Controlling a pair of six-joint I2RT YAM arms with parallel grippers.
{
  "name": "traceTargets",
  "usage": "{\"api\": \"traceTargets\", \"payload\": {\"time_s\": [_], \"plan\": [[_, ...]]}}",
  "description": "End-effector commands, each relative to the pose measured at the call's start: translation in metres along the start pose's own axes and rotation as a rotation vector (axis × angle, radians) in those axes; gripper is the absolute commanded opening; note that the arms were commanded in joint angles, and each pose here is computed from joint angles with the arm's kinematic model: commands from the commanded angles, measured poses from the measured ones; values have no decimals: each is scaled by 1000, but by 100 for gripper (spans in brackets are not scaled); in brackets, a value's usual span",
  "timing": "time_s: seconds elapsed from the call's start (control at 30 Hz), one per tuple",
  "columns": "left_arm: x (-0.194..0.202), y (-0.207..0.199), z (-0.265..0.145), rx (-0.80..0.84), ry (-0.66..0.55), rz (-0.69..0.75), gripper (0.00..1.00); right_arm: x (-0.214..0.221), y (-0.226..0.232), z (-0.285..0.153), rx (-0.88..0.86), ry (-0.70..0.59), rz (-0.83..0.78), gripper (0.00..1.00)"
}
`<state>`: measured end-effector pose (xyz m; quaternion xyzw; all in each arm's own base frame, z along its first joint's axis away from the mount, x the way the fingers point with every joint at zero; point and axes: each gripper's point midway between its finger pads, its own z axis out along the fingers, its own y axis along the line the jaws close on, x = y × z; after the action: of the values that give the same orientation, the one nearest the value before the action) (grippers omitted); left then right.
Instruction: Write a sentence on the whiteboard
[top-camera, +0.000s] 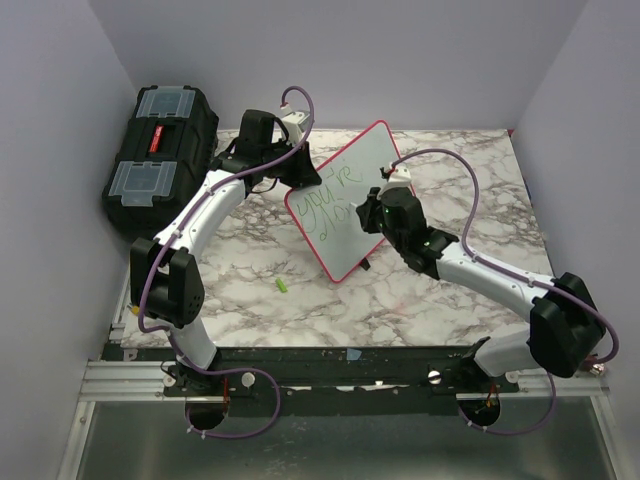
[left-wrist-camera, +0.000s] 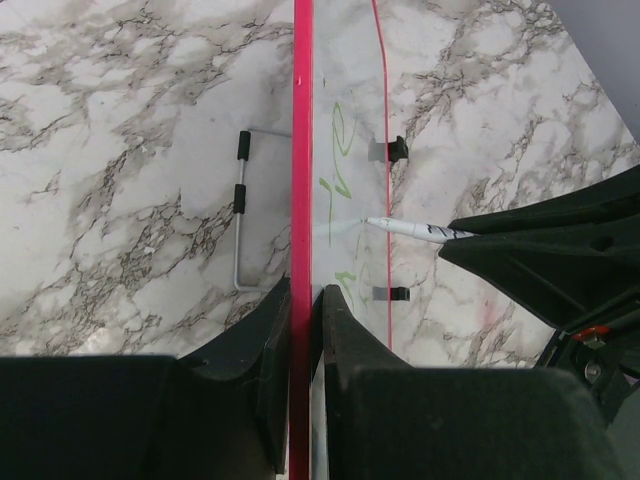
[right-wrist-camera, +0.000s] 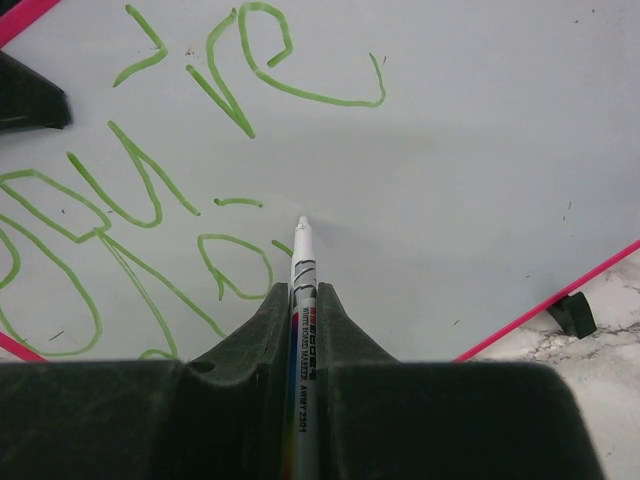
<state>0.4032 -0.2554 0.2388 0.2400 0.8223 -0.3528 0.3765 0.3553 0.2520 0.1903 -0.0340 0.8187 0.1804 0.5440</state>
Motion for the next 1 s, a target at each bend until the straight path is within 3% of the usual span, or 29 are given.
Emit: {"api": "traceTargets", "payload": {"time_s": [0.0, 0.67, 0.97], "plan": [[35, -9, 5, 28, 108, 12, 0, -12, 3, 7, 2, -31, 9, 1], [34, -10, 5, 31, 107, 16, 0, 31, -11, 0, 4, 71, 6, 1], [35, -9, 5, 30, 110, 14, 0, 13, -2, 3, -13, 40, 9, 1]]}}
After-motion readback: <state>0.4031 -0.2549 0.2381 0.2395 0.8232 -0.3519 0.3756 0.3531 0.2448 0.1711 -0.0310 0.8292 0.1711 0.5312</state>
